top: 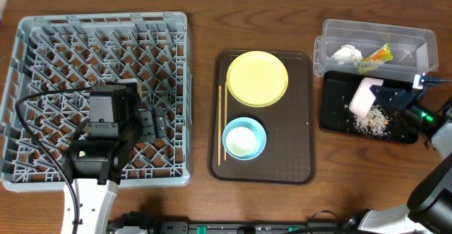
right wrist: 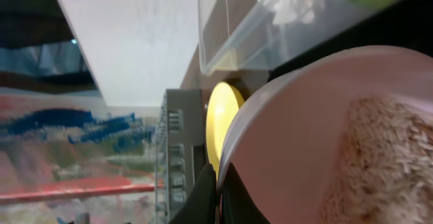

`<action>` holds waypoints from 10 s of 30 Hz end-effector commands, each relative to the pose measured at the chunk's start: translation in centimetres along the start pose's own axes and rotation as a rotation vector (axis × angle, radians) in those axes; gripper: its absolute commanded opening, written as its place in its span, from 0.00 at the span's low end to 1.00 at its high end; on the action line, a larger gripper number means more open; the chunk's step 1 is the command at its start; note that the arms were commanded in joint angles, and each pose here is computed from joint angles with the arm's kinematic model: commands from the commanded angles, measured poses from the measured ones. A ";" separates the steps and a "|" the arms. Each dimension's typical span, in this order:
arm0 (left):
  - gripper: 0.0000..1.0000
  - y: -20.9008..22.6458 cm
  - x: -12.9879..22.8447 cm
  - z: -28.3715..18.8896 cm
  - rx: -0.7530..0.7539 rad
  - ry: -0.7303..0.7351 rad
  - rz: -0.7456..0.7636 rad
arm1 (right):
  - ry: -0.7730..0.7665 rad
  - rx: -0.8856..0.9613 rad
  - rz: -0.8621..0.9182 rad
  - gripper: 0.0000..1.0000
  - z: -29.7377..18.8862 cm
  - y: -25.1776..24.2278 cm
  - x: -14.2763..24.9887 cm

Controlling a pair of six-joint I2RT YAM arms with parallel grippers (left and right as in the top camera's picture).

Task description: Sort waste into correct bins and load items into the dishwasher

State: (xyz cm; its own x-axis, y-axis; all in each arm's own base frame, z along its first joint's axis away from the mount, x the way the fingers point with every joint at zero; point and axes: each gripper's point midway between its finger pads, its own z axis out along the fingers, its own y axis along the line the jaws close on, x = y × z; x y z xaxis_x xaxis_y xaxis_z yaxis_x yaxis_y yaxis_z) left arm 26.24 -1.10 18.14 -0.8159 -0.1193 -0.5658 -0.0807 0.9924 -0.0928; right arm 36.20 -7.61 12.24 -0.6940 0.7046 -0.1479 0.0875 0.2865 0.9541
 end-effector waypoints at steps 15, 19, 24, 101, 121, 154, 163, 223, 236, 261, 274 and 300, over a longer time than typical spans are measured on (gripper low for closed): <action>0.93 -0.2 -0.5 -0.4 0.006 -0.015 -0.003 | -0.151 -0.066 0.123 0.01 -3.7 1.0 -4.7; 0.93 -0.2 -0.5 -0.4 0.006 -0.015 -0.003 | -0.189 -0.063 0.145 0.01 -5.0 0.5 -5.3; 0.93 -0.2 -0.5 -0.4 0.006 -0.015 -0.003 | -0.210 -0.060 0.229 0.01 -5.6 0.1 -5.6; 0.93 -0.2 -0.6 -0.4 0.006 -0.016 -0.003 | 0.161 -0.274 0.109 0.01 -0.4 8.3 -1.0; 0.93 -0.2 -0.5 -0.4 0.006 -0.015 -0.003 | 0.477 -0.384 -0.162 0.01 8.8 17.7 9.1; 0.93 -0.2 -0.5 -0.4 0.006 -0.015 -0.003 | 0.328 -0.198 -0.683 0.01 20.3 22.7 11.7; 0.93 -0.2 -0.5 -0.4 0.006 -0.015 -0.003 | 0.370 0.295 -0.975 0.01 21.5 15.0 14.1; 0.93 -0.2 -0.5 -0.4 0.006 -0.015 -0.003 | 0.913 0.722 -0.895 0.72 13.0 6.0 29.0; 0.93 -0.2 -0.5 -0.4 0.006 -0.015 -0.003 | 0.865 0.743 -0.826 0.31 13.8 2.8 30.9; 0.94 -1.8 -0.3 -0.5 0.098 -0.003 -0.003 | 0.715 0.583 -0.685 0.01 15.4 9.1 25.6; 0.94 -11.6 -2.8 -0.9 0.703 0.068 -0.133 | 0.683 0.085 -0.491 0.01 13.4 15.7 19.2; 0.94 -26.5 -4.9 -6.4 1.449 0.169 0.055 | 0.778 -0.414 -0.528 0.01 11.8 23.1 21.2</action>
State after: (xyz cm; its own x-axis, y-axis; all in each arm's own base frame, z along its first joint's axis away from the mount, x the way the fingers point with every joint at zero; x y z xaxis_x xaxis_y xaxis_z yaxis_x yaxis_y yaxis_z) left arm 29.16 -25.86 28.25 -0.8391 0.0028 -0.5439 0.5409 0.1101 -0.8339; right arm 32.79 21.34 26.00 -0.8835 -0.0950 -0.4587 -0.4685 0.1744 0.8661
